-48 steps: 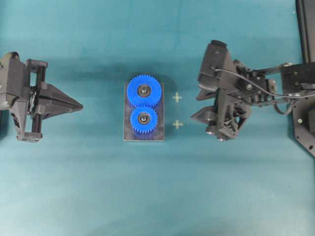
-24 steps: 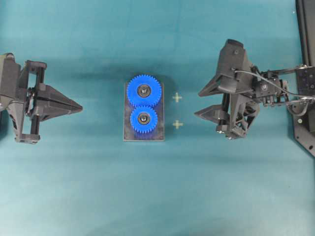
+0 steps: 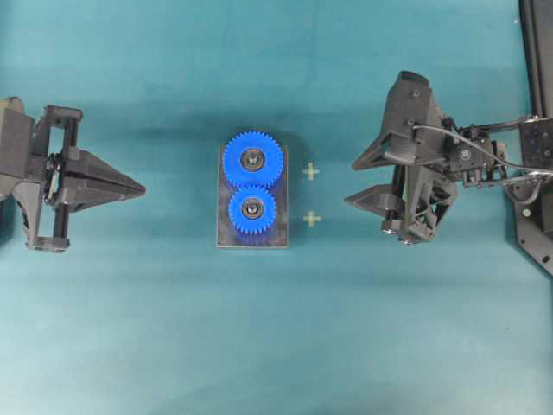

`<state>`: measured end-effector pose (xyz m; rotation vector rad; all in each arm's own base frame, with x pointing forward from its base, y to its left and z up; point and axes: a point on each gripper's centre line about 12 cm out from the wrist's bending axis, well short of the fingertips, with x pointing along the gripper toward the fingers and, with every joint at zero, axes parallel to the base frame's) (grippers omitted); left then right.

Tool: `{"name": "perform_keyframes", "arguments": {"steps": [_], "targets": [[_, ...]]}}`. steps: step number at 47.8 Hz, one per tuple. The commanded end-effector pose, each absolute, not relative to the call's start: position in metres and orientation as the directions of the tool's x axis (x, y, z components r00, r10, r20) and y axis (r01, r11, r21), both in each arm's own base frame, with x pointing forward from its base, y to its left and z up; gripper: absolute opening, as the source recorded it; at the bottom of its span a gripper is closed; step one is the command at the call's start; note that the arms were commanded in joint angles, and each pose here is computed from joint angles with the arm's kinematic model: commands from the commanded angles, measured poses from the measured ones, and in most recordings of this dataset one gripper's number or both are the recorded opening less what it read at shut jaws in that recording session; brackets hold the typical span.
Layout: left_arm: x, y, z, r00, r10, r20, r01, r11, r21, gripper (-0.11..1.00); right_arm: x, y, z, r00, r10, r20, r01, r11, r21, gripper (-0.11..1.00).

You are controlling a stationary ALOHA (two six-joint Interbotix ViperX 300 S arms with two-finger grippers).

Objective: Fit the small gear onto the shaft.

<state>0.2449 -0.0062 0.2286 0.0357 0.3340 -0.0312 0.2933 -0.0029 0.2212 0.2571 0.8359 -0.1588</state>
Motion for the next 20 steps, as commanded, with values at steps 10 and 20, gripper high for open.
{"name": "perform_keyframes", "arguments": {"steps": [10,20], "targets": [[0.2462,-0.0067,0.2351,0.954,-0.027,-0.298,0.038,0.999,0.031,0.0,0.2953,-0.004,0.2262,0.713,-0.037,-0.7,0.228,0.956,0.183,0.67],[0.2457,-0.0067,0.2339,0.953,-0.027,-0.301,0.038,0.999,0.031,0.0,0.2978,-0.0027,0.2244,0.768,-0.025,-0.64,0.204,0.957,0.207,0.67]]}}
